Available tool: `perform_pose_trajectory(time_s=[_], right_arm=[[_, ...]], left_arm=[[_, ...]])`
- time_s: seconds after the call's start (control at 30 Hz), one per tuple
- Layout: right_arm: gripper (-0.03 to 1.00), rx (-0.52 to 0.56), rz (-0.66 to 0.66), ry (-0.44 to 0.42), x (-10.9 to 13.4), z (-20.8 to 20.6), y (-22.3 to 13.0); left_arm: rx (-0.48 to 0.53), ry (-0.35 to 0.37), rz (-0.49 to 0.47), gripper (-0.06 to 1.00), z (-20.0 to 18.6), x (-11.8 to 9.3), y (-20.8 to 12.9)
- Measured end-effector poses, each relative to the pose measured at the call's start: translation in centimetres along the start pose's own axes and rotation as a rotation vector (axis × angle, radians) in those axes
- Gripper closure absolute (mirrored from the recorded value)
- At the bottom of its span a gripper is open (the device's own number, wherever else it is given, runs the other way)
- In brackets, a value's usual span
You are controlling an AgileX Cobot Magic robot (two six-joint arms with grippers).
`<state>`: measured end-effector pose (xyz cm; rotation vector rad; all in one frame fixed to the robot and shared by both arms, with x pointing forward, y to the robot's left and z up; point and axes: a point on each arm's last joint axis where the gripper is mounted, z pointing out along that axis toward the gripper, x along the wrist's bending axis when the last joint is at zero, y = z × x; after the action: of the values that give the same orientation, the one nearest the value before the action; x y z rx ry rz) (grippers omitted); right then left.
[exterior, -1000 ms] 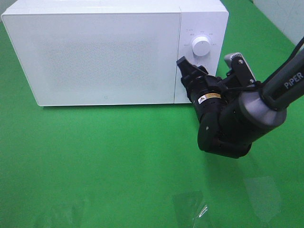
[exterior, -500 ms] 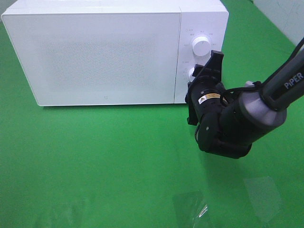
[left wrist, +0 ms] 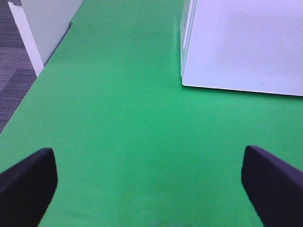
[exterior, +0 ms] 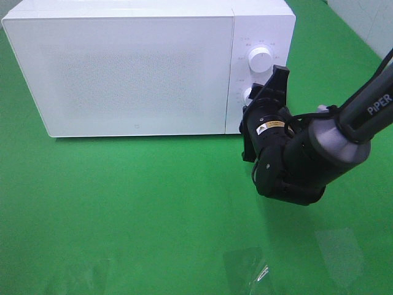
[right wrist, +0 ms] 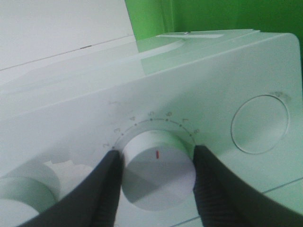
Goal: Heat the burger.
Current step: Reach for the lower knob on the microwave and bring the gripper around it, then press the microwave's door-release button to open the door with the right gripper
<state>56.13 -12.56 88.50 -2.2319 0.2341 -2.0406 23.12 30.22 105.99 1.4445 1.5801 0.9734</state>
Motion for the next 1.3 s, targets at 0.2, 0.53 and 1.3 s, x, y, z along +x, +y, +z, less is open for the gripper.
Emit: perform_pose_trajectory(time_s=[0.2,0.53,1.3], right_arm=[[0.57,-0.003,-0.01,0.0,0.0,0.0,0.03],[0.57,-0.021,-0.014,-0.001,0.0,-0.04,0.04],[0.34,-0.014,-0.118,-0.006,0.07,-0.47,0.18]], left_arm=[[0.0,0.0,0.0,-0.05,0.0,0.0,0.0],[0.0,0.0,0.0,-0.05,0.0,0.0,0.0],[0.0,0.0,-0.001,-0.05,0.0,0.0,0.0]])
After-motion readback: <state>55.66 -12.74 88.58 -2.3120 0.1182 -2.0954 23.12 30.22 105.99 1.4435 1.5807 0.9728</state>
